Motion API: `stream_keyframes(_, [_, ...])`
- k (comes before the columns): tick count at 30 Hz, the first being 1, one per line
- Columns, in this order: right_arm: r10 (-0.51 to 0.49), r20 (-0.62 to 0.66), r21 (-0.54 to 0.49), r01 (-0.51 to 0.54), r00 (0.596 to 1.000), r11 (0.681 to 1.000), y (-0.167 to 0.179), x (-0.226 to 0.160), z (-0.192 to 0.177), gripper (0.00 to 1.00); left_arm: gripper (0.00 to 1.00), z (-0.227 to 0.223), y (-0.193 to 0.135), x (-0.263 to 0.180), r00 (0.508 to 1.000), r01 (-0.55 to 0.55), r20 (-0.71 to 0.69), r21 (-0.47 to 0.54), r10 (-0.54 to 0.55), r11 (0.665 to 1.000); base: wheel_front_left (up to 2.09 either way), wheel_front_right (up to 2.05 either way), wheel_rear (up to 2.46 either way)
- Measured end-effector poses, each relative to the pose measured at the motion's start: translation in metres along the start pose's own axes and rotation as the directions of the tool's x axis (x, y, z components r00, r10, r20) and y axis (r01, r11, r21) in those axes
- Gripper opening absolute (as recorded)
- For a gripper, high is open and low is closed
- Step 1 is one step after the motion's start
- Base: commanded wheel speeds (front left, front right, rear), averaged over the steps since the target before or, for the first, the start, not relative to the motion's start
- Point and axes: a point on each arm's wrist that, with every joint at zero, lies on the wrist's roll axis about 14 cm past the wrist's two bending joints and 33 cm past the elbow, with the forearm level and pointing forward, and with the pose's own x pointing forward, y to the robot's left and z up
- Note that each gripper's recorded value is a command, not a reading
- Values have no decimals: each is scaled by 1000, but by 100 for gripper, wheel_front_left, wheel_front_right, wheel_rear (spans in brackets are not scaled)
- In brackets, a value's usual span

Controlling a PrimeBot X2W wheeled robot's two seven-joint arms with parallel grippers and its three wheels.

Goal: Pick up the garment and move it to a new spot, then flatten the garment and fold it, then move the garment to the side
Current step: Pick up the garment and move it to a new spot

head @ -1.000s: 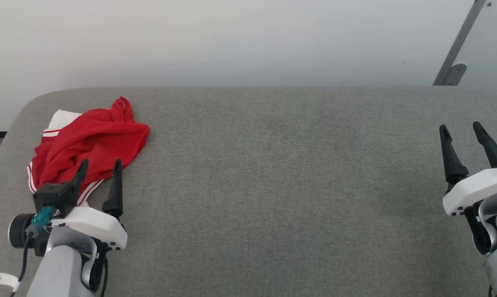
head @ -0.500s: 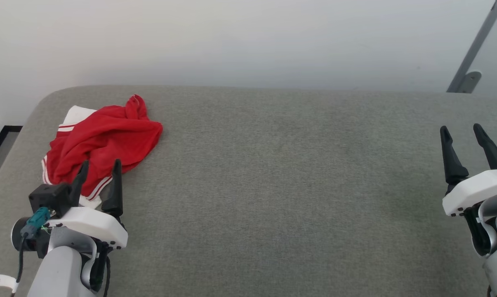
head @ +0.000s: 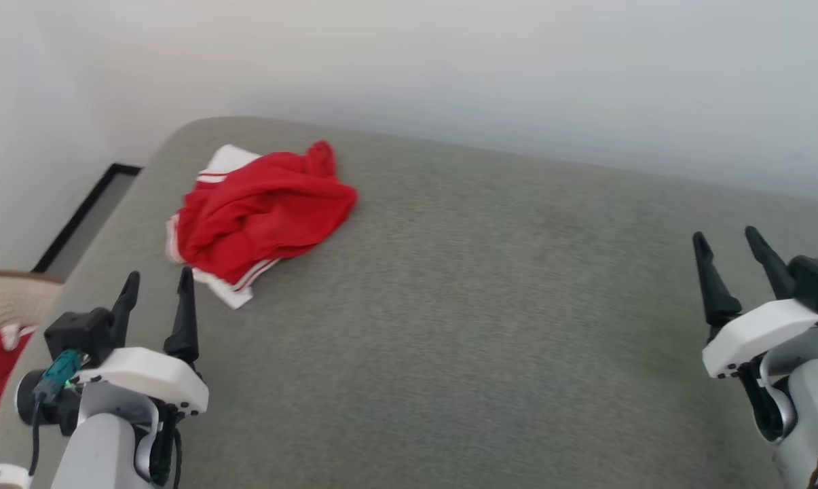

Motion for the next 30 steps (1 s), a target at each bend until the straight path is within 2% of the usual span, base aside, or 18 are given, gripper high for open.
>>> stream_keyframes(7, [135,6,10,-135,991,991,55,24,1,100,100,3,45,-35,989,-145,17,-10,145,989,0,0,0])
stream_keyframes(17, [313,-7,28,-312,950,950,132,46,-6,100,100,0,96,-91,940,-339,21,-31,339,940,0,0,0])
stream_keyframes(22, [400,-2,38,-400,916,916,171,59,-7,100,100,3,113,-107,911,-410,31,-25,411,912,0,0,0])
stream_keyframes(30, [469,-3,54,-468,883,882,202,69,-7,100,100,3,123,-124,881,-471,38,-16,471,882,0,0,0])
